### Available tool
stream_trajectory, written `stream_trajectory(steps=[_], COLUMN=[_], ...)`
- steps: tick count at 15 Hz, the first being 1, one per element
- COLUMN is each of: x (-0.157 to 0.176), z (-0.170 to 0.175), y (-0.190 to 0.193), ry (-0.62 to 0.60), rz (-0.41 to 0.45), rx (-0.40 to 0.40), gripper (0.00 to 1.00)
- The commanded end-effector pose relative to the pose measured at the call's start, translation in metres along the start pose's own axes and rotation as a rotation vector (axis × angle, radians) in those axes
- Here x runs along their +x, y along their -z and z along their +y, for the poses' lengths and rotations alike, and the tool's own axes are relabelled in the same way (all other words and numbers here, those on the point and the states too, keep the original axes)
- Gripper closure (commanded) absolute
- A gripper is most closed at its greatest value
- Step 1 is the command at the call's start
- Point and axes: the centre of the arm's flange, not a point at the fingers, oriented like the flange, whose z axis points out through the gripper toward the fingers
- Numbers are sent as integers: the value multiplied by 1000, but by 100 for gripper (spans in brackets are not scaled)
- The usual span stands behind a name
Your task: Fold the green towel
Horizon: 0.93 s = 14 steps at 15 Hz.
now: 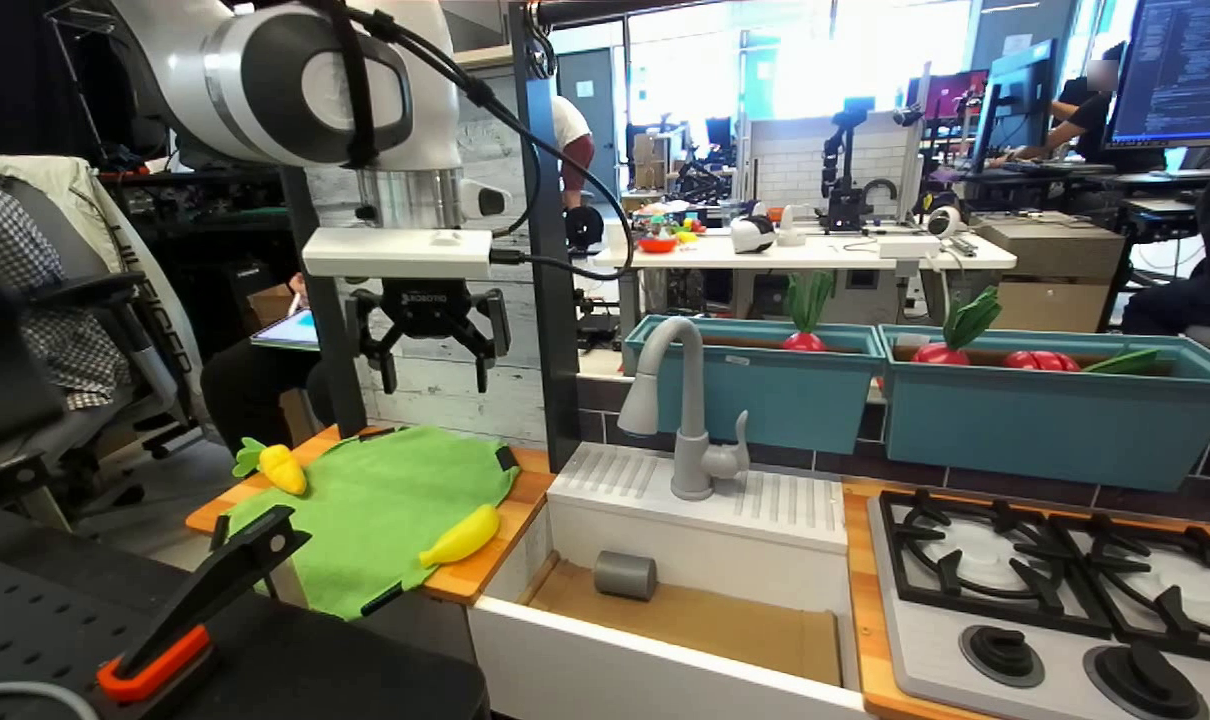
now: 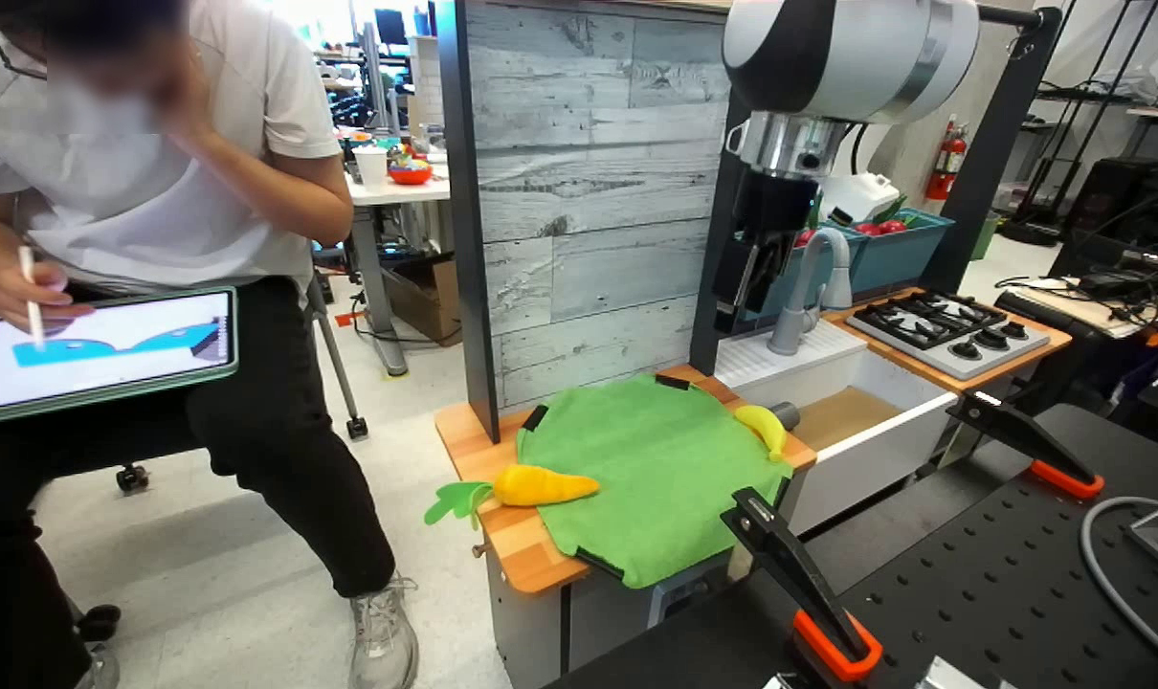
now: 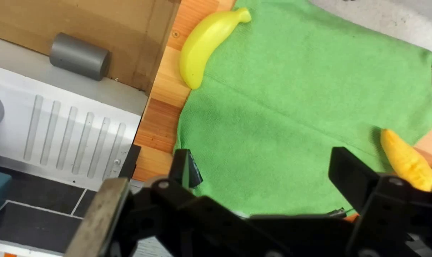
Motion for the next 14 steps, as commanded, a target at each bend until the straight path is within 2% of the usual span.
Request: stream_trajectory(steps=[1,8,14], x=[21,35,51], z=[14,21,16], y=[-27,-73,-103], ry=[7,28,48], rz=[-48,-106,-113], rx=[-50,-120,-170], gripper=[0,0,0])
